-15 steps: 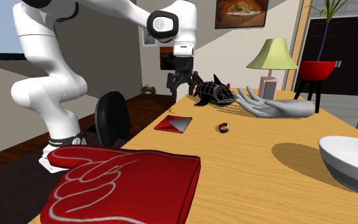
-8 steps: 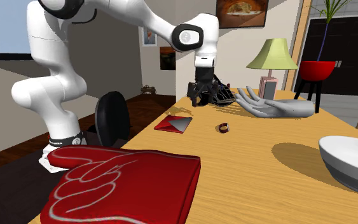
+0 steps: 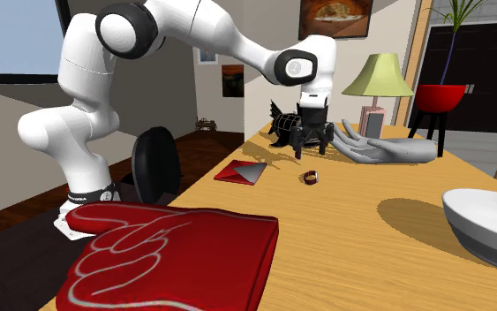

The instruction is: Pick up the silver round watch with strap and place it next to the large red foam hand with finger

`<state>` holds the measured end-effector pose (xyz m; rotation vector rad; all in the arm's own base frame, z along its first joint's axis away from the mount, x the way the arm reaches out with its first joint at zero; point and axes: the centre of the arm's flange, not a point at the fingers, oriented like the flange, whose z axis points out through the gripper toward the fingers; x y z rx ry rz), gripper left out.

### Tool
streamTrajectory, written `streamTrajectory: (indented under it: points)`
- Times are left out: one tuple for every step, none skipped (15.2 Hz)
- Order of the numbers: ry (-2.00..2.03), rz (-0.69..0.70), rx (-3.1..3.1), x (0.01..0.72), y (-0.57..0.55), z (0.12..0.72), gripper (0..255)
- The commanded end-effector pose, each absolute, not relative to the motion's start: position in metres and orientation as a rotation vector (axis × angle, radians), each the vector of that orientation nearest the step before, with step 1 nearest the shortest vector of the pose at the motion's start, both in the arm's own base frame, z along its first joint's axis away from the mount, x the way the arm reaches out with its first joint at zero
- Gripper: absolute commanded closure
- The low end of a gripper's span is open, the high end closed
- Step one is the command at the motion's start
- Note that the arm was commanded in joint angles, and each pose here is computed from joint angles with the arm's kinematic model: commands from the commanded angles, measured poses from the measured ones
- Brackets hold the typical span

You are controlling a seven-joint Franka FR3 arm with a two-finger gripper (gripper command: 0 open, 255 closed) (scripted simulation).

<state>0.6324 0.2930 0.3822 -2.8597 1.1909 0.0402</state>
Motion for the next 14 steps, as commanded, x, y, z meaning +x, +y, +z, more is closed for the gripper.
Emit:
streamTrajectory:
  points:
    - [1.207,0.038,-2.852,0.636,0.294,0.37,0]
    - [1.207,0.038,-2.852,0.636,0.295,0.364,0]
    - [1.207,0.038,-2.852,0.636,0.295,0.359,0]
    - [1.207,0.038,-2.852,0.636,0.295,0.354,0]
    - [1.207,0.038,-2.852,0.636,0.295,0.349,0]
    - [1.207,0.038,-2.852,0.636,0.296,0.343,0]
    - [1.207,0.038,-2.852,0.636,0.296,0.34,0]
    - [1.207,0.038,-2.852,0.636,0.296,0.34,0]
    - [1.207,0.038,-2.852,0.636,0.296,0.34,0]
    - [1.207,0.038,-2.852,0.636,0.296,0.34,0]
    - [1.207,0.038,-2.852,0.636,0.296,0.34,0]
    - [1.207,0.038,-2.852,0.636,0.296,0.34,0]
    - [1.207,0.038,-2.852,0.636,0.296,0.34,0]
    - [1.207,0.039,-2.852,0.636,0.296,0.34,0]
